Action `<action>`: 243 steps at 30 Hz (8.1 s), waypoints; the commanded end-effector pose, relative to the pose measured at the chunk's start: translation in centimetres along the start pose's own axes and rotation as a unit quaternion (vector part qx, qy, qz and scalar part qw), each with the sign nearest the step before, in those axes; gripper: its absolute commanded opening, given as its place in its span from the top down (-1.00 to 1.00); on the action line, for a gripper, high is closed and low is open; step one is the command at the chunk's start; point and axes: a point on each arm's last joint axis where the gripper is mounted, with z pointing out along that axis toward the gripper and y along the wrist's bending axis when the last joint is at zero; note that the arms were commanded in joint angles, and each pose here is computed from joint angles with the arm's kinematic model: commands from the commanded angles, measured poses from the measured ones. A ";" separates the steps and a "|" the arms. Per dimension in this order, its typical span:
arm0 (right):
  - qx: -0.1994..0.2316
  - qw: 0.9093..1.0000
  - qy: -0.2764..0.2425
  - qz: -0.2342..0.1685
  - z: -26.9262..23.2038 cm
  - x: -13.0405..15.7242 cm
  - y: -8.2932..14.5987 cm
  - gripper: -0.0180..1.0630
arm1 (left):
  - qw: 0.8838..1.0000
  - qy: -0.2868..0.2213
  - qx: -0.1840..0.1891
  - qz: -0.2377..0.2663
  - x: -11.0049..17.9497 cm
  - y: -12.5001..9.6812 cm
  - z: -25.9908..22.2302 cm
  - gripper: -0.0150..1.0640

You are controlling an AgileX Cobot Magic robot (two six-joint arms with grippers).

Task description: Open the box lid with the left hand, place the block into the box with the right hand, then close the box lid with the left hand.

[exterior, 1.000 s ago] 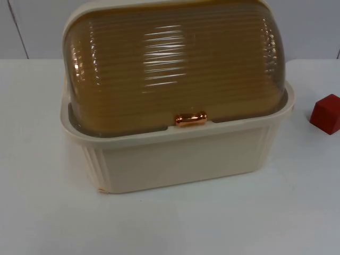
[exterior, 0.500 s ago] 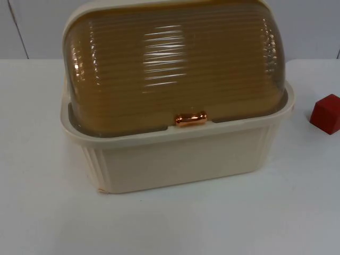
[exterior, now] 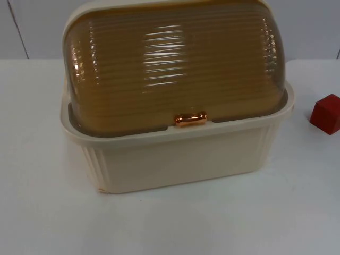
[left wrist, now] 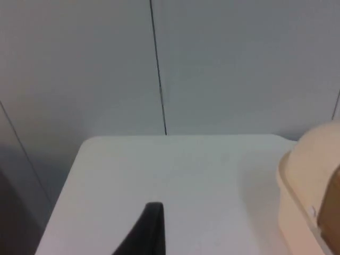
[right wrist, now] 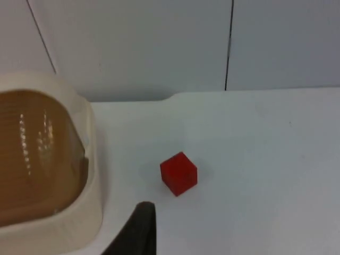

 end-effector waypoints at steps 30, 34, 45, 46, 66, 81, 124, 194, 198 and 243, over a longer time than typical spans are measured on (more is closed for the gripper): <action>0.043 0.999 0.013 -0.031 6.9 -3.3 0.0 -0.97 | 0.901 0.138 0.189 0.365 1.9 -10.2 13.2 -0.96; 0.043 0.999 0.011 -0.032 7.0 -3.3 0.0 -0.97 | 0.869 0.133 0.215 0.426 2.9 -12.5 13.4 -0.96; 0.043 0.999 0.010 -0.032 7.0 -3.4 0.0 -0.97 | 0.755 0.132 0.254 0.590 7.1 -18.9 14.9 -0.96; 0.043 0.998 0.010 -0.035 7.0 -3.4 0.0 -0.97 | 0.742 0.125 0.256 0.606 7.5 -19.5 14.9 -0.96; 0.056 0.997 -0.003 -0.054 6.9 -3.6 -0.2 -0.97 | 0.747 0.063 0.321 0.579 7.2 -27.2 16.6 -0.96; 0.054 0.997 -0.013 -0.055 6.9 -3.8 -0.2 -0.97 | 0.748 0.014 0.218 0.627 12.4 -28.8 16.0 -0.89; 0.054 0.997 -0.011 -0.054 6.9 -3.8 -0.2 -0.97 | 0.728 0.093 0.264 0.626 15.6 -28.2 19.7 0.98; 0.054 0.997 -0.007 -0.051 6.9 -3.7 -0.2 -0.97 | 0.735 0.104 0.175 0.646 12.5 -25.3 22.5 0.98; 0.054 0.997 -0.007 -0.051 6.9 -3.7 -0.2 -0.97 | 0.728 0.105 0.178 0.653 10.7 -24.9 22.8 0.98; 0.054 0.997 -0.007 -0.050 6.9 -3.7 -0.2 -0.97 | 0.982 -0.098 0.152 0.053 -15.8 -7.9 17.7 0.98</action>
